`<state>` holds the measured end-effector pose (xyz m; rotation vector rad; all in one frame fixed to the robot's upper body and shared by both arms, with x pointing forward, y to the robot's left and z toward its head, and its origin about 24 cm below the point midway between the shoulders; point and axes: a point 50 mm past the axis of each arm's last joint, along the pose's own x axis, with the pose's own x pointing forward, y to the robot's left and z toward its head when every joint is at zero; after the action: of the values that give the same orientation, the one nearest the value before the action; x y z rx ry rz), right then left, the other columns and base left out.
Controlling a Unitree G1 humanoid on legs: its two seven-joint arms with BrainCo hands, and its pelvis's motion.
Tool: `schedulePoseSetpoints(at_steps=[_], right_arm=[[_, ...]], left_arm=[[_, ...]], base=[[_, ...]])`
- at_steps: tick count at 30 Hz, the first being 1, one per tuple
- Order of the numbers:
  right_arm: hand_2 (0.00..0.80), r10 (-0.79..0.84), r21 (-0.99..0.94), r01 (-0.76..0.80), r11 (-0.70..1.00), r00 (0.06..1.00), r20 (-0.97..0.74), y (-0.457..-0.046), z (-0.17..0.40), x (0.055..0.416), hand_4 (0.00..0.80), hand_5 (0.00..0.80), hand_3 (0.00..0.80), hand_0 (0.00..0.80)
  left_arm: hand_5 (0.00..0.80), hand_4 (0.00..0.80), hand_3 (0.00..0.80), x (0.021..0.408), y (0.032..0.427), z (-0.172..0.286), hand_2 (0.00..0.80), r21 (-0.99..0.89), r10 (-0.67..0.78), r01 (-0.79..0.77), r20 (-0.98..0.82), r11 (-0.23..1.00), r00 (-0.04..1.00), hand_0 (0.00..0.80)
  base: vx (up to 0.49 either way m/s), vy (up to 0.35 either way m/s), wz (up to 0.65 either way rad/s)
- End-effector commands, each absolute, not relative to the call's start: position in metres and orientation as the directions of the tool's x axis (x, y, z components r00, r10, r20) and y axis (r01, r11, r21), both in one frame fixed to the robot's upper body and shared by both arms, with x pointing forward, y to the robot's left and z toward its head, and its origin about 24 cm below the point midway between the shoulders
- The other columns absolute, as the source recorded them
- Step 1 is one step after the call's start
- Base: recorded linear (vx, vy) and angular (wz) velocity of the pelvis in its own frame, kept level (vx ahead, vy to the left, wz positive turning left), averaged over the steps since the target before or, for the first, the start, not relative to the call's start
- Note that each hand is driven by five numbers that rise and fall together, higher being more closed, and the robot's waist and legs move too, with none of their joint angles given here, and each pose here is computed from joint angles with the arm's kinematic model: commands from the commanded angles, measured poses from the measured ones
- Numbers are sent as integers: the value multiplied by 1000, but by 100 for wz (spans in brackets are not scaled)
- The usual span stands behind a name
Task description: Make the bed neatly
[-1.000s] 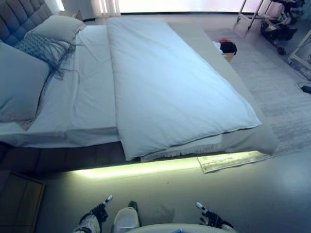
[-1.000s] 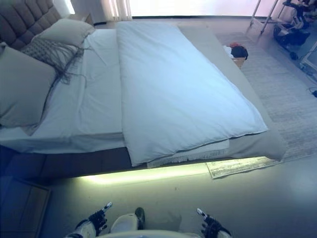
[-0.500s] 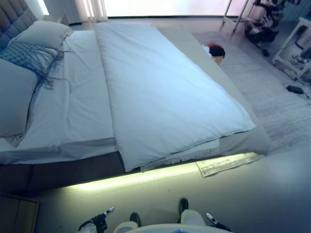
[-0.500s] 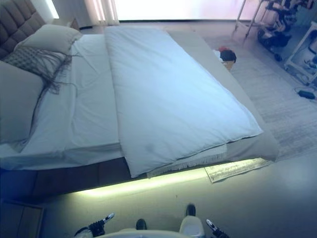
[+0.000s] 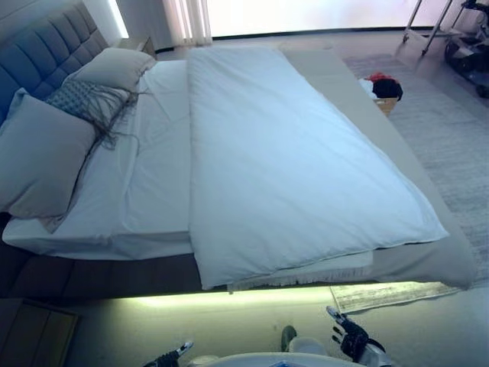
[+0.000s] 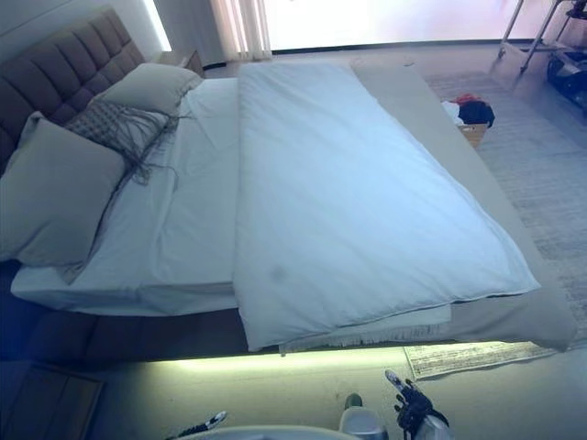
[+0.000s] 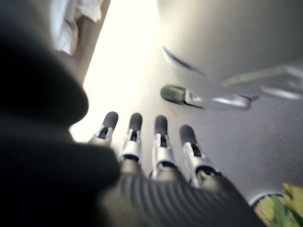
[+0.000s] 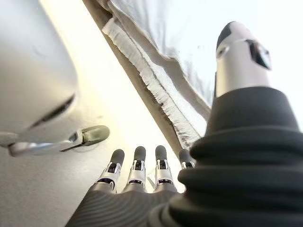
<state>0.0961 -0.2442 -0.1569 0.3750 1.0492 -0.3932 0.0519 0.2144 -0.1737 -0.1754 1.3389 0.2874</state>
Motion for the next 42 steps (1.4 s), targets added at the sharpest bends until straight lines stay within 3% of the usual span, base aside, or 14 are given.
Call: schedulePoseSetpoints(at_steps=[1,10,19,27,37,42], right_arm=[[0,-106,129,434,892,477,-873,-232,-156,114,0,0,0,0],[0,-185,246,561,790,601,-778,-247,-138,154,0,0,0,0],[0,-233,453,643,618,700,-675,-260,-126,167,0,0,0,0],[0,-402,444,708,549,689,-603,-291,-100,196,0,0,0,0],[0,-438,592,604,534,796,-418,-329,-23,273,0,0,0,0],[0,-445,597,589,544,806,-390,-343,15,300,0,0,0,0]], left_arm=[[0,0,0,66,220,-171,0,64,121,-245,-967,967,226,0],[0,0,0,70,196,-174,0,5,53,-192,-969,981,242,0],[0,0,0,92,206,-168,0,0,66,-191,-938,982,340,0],[0,0,0,102,204,-166,0,-31,48,-202,-927,979,373,0],[0,0,0,183,220,-131,0,-112,65,-236,-772,965,632,0],[0,0,0,211,223,-114,0,-151,88,-271,-709,951,700,0]], base=[[112,-25,4],[117,148,-4],[44,53,-15],[-43,-29,7],[-194,-129,8],[-178,-80,4]])
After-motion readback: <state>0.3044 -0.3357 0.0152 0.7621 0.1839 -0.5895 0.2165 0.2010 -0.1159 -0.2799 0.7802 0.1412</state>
